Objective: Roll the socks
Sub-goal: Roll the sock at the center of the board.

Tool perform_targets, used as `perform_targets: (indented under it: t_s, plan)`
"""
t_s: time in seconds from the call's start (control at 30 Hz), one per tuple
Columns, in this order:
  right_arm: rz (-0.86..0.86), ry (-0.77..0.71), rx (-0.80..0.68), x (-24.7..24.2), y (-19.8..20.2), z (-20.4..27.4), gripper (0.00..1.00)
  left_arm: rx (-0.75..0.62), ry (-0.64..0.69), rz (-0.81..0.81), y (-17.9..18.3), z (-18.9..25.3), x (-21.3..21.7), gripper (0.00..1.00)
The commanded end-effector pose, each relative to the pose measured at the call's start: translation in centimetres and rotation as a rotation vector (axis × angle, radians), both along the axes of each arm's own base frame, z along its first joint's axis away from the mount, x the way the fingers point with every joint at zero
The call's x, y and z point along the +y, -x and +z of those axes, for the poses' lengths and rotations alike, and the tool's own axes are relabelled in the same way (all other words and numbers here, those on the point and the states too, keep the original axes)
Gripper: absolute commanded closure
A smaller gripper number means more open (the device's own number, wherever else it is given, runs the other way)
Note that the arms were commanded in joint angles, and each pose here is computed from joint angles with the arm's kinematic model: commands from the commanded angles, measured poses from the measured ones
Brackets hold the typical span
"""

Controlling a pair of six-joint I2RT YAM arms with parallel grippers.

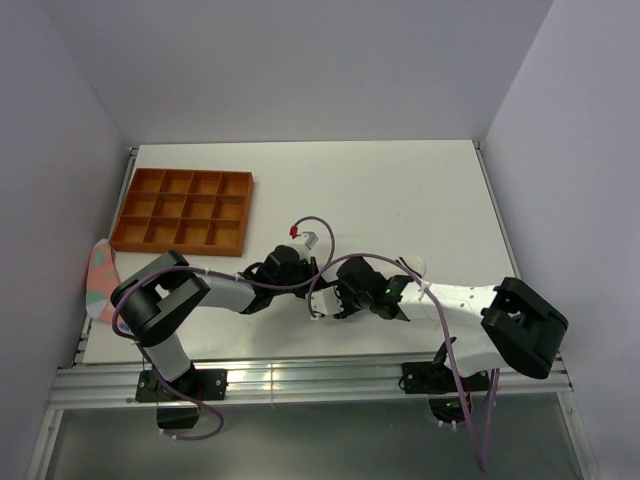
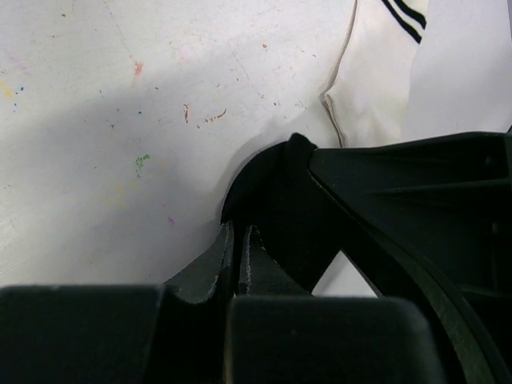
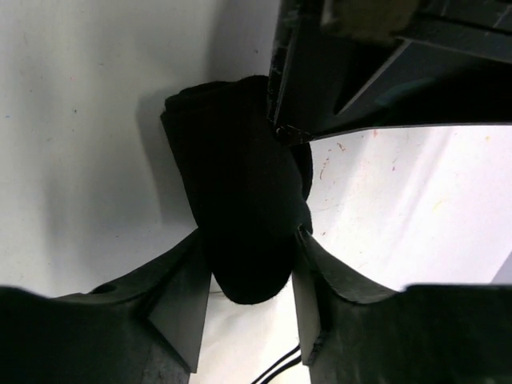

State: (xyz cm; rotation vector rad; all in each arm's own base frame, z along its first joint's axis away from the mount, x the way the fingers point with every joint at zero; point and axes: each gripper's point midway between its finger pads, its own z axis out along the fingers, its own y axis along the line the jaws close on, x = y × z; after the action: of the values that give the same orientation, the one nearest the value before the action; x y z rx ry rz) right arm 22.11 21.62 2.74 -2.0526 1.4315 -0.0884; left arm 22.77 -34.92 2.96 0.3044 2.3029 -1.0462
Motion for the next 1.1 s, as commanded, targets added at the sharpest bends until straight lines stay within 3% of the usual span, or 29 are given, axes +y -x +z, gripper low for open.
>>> perform_targets:
  t_s: [0.0, 0.2, 0.27, 0.33, 0.43, 0.8, 1.07]
  plan:
    - [-0.015, -0.023, 0.123, 1.2, 1.4, 0.1, 0.55, 0.122, -0.098, -0.057, 3.0, -3.4, 1.9, 1.00]
    - [-0.038, 0.037, 0.234, 0.6, 2.7, -0.9, 0.62, 0.137, -0.030, -0.029, 1.6, -1.7, 1.4, 1.00]
    - [-0.058, 0.048, 0.270, 0.4, 3.1, -1.1, 0.69, 0.141, -0.023, -0.018, 1.2, -1.3, 1.3, 0.99]
    - [-0.068, 0.055, 0.303, 0.5, 3.5, -1.3, 0.79, 0.139, 0.001, -0.008, 0.9, -0.7, 1.0, 0.97]
    - [-0.101, 0.063, 0.351, 0.3, 3.9, -1.6, 0.85, 0.137, 0.038, 0.055, 0.2, 0.4, 1.1, 0.85]
    - [-0.288, 0.105, 0.426, -0.2, 3.7, -3.8, 0.90, 0.104, 0.121, 0.428, -2.6, 4.2, 6.1, 0.59]
    - [-0.441, 0.057, 0.470, 1.5, 2.4, -3.7, 0.92, 0.179, 0.210, 0.702, -0.8, 3.6, 10.9, 0.56]
